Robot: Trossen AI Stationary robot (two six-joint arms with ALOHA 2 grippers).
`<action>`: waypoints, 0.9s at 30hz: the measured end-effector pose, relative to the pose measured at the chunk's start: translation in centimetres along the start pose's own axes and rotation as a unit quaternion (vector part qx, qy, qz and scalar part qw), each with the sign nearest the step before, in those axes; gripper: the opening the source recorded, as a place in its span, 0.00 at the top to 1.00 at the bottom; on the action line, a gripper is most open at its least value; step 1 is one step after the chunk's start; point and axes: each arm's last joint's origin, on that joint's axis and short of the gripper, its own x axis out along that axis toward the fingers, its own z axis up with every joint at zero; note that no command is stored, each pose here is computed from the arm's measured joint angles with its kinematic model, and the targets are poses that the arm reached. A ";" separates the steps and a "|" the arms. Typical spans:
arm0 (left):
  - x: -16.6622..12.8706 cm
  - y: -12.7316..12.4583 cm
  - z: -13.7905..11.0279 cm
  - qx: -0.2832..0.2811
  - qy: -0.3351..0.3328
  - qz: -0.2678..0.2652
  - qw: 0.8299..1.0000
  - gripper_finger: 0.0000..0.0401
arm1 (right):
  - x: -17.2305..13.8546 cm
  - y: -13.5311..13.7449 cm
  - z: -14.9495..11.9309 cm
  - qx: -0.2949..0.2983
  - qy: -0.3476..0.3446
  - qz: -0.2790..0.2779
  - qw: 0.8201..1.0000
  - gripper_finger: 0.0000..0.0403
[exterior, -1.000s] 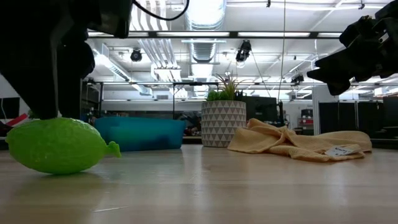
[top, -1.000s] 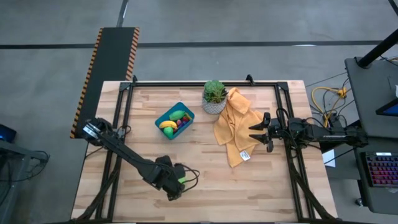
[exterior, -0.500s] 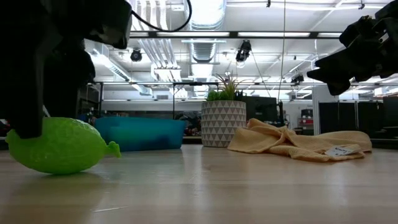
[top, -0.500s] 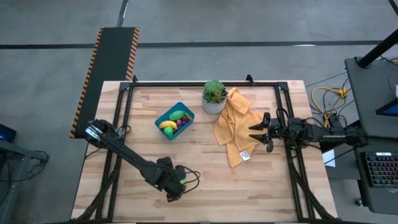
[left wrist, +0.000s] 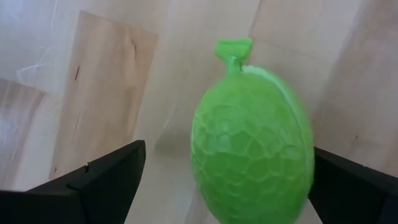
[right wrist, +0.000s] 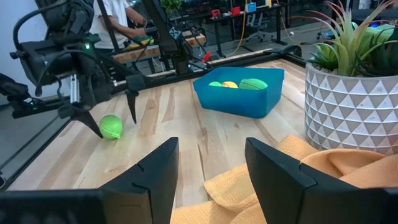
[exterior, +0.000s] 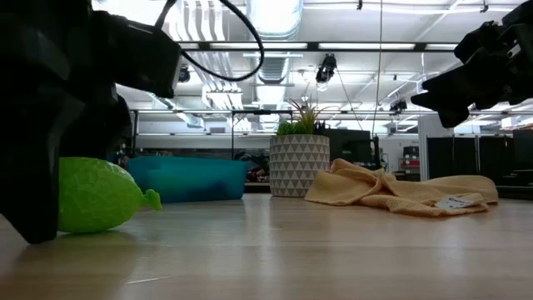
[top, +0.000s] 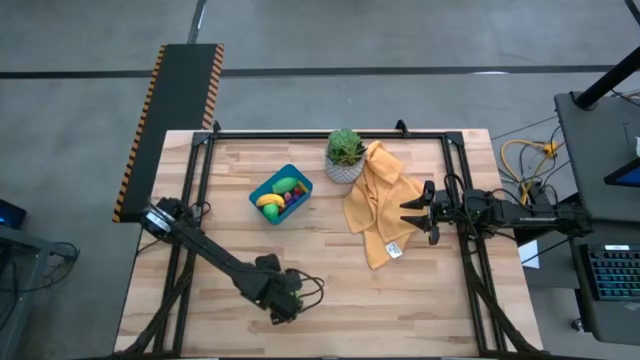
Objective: Pick and placing Produce into tupperware
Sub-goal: Put the green melon into the blue bin
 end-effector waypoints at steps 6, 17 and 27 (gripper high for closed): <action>0.2 0.2 0.3 0.008 -0.001 0.001 1.000 0.04 | 0.0 0.0 0.0 0.000 0.000 0.000 1.000 0.56; 0.3 0.5 0.6 0.031 -0.003 -0.001 1.000 0.05 | 0.0 0.0 0.0 0.001 0.000 0.000 1.000 0.56; 0.4 0.6 0.7 0.039 -0.007 0.002 0.999 0.21 | 0.0 0.0 0.0 0.001 0.000 0.000 1.000 0.56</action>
